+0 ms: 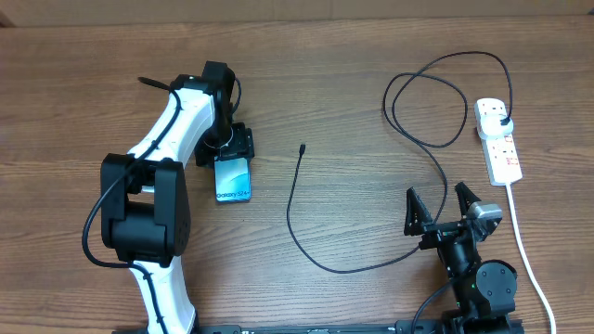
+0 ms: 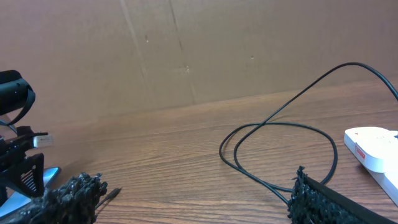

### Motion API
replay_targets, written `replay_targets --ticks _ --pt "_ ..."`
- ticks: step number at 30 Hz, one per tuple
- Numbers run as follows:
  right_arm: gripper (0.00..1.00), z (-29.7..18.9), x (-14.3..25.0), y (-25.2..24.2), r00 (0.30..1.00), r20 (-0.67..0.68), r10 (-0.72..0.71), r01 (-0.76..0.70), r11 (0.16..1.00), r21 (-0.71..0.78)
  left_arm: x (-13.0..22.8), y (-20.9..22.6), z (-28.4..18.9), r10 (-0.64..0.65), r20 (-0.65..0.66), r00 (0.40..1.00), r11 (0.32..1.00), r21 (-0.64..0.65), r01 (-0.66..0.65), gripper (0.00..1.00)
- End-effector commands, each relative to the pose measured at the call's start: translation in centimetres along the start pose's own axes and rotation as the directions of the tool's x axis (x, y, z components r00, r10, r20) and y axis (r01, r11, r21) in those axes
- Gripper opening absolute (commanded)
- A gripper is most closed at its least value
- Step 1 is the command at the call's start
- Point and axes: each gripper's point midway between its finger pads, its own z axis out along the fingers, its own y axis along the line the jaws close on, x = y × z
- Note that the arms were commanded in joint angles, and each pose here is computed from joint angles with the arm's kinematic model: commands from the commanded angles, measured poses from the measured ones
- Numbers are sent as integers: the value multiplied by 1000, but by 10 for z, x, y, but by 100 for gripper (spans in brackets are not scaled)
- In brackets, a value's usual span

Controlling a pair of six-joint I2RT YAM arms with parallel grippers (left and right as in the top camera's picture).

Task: Plug charger to phone and switch on socket
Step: 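Drag the phone rightward toward the cable with the left gripper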

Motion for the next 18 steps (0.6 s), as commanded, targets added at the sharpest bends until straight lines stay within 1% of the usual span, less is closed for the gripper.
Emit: replay_targets --ticks 1,8,10,13,18 --pt "100 0 2 1 1000 1 6 -6 1000 -7 0 -20 -5 -38 -18 999 995 89 40 76" --pt "100 0 2 1 1000 1 5 -5 1000 -7 5 -34 -7 -64 -55 996 983 170 73 76" --pt "100 0 2 1 1000 1 5 -5 1000 -7 5 -35 -7 -73 -59 996 981 173 82 76" --pt "100 0 2 1 1000 1 5 -5 1000 -7 4 -31 -6 -74 -50 996 985 154 81 76" --pt "100 0 2 1 1000 1 5 -5 1000 -7 0 -15 -1 -91 -16 996 994 63 92 77"
